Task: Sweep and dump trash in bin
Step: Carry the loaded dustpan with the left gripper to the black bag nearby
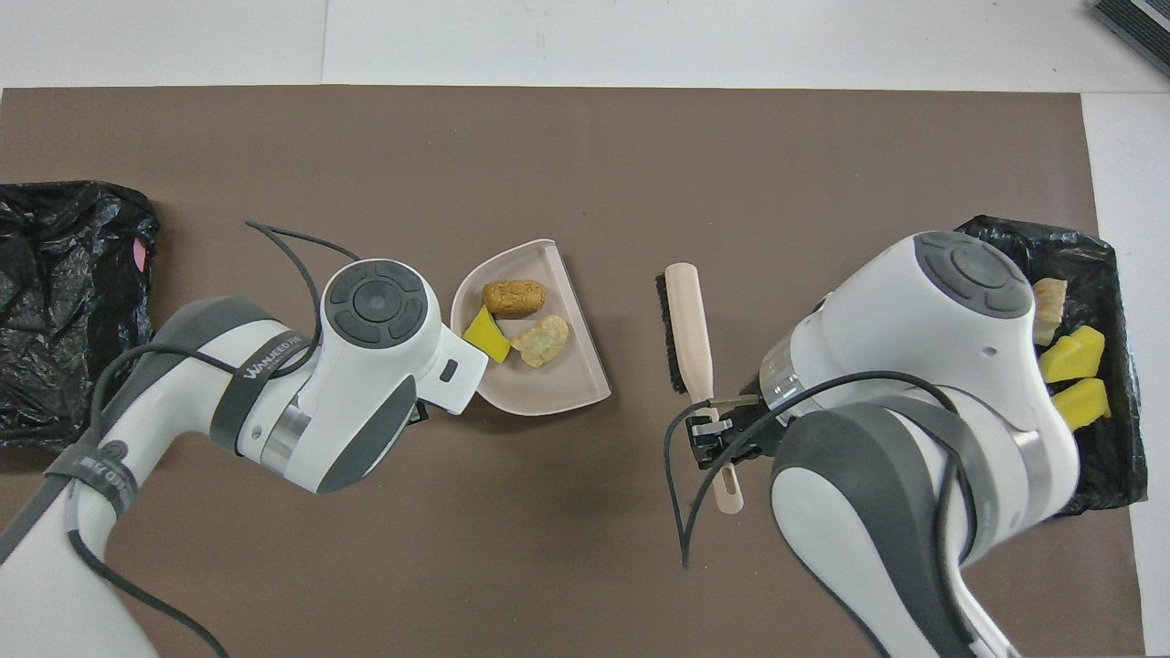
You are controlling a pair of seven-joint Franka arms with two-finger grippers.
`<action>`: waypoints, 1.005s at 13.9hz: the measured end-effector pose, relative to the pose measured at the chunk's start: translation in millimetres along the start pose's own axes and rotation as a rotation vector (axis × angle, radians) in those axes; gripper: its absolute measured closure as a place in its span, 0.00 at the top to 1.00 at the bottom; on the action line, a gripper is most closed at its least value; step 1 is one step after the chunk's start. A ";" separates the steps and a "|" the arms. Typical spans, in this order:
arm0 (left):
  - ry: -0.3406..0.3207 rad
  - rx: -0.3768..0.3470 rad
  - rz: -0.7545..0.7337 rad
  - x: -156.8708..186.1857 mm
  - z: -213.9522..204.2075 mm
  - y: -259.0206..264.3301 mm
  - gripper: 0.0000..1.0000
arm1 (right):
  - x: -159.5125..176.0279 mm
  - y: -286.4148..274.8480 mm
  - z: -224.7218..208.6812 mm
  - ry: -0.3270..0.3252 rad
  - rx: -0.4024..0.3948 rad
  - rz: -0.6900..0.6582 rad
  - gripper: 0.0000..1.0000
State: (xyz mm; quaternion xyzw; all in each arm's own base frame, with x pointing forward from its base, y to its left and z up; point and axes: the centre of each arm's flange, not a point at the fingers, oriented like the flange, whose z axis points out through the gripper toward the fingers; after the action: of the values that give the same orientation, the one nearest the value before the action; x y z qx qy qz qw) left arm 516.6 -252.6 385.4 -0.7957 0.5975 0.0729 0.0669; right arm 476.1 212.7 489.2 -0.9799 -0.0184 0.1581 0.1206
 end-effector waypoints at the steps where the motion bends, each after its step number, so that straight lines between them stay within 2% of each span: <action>1: 0.009 0.007 0.005 -8.5 -9.8 -11.6 0.32 | -9.7 -2.9 -7.9 0.007 -0.009 0.020 0.26; 2: 0.022 0.009 0.010 -19.2 -22.6 -24.5 0.32 | -18.5 -10.4 -12.0 0.014 -0.014 0.031 0.26; 4: 0.063 -0.035 -0.033 -43.6 -41.9 -45.2 0.32 | -33.1 -36.8 -4.3 0.009 -0.032 0.038 0.26; 7: 0.107 -0.064 -0.030 -84.6 -69.7 -76.0 0.32 | -64.7 -97.6 39.0 -0.038 -0.092 0.040 0.26; 11: 0.116 -0.033 0.087 -144.0 -103.5 -113.1 0.32 | -91.3 -134.4 90.5 -0.059 -0.143 0.054 0.26; 14: 0.113 -0.041 0.134 -205.2 -101.5 -139.3 0.32 | -100.6 -149.4 130.7 -0.020 -0.142 0.071 0.26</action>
State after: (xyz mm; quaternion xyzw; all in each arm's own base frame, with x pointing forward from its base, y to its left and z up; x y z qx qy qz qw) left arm 597.5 -40.5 527.8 -0.7579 0.6508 0.0443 0.0114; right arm 339.8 380.3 435.7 -0.9843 0.0040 0.1706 0.0448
